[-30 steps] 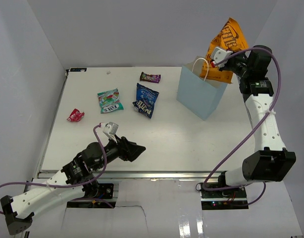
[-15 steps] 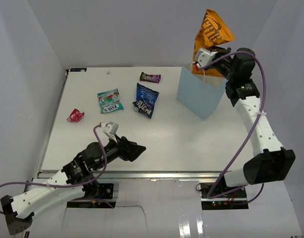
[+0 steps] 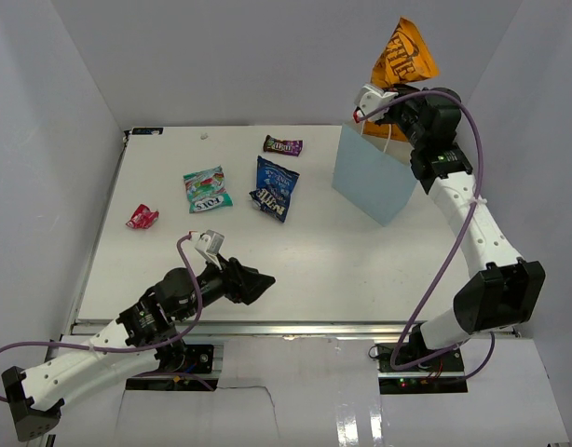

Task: Place the snacks into the paper bag

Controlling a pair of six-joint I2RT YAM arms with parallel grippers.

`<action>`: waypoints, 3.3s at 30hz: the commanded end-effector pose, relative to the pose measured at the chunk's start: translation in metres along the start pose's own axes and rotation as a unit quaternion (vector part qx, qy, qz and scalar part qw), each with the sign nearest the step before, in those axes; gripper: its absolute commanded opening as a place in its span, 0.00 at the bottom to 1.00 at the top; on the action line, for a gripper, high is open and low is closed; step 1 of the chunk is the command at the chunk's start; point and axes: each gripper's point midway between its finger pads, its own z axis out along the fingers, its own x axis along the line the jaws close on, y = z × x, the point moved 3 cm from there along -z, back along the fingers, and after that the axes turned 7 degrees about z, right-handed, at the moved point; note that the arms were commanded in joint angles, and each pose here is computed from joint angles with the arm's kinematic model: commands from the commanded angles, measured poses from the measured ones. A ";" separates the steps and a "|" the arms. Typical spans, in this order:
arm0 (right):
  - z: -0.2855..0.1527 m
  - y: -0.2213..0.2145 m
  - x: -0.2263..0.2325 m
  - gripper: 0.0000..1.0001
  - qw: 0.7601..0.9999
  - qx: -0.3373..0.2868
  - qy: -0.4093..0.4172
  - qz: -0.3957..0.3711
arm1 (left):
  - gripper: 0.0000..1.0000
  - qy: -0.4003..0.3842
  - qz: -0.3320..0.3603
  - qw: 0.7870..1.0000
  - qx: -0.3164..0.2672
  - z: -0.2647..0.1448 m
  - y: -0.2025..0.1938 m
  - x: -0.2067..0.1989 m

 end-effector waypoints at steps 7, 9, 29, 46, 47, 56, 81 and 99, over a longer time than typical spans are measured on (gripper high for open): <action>-0.010 -0.001 -0.024 0.09 0.994 0.018 -0.070 -0.084 | 0.80 -0.013 0.004 1.000 -0.002 0.001 -0.002 -0.002; -0.010 -0.005 -0.010 0.10 0.995 0.015 -0.051 -0.086 | 0.80 -0.012 0.004 1.000 -0.001 0.002 -0.002 -0.002; -0.020 -0.016 0.054 0.41 0.995 0.009 0.059 0.075 | 0.80 -0.014 0.004 1.000 0.001 0.003 -0.003 -0.002; -0.053 0.038 -0.035 0.62 0.929 -0.018 0.054 0.367 | 0.96 0.031 0.003 0.999 -0.033 0.002 0.018 0.004; -0.058 0.053 -0.029 0.63 0.918 -0.043 0.095 0.382 | 0.98 0.040 0.002 0.998 -0.052 0.000 0.031 0.001; -0.119 0.107 0.110 0.88 0.780 -0.084 0.425 0.452 | 0.98 0.288 -0.044 0.948 -0.131 0.014 0.082 0.054; -0.169 0.060 0.280 0.93 0.689 0.072 0.511 0.508 | 0.98 0.216 0.030 0.953 0.208 0.235 0.126 0.264; -0.154 0.071 0.269 0.92 0.675 0.052 0.525 0.515 | 0.12 0.122 0.029 0.968 0.215 0.204 0.077 0.227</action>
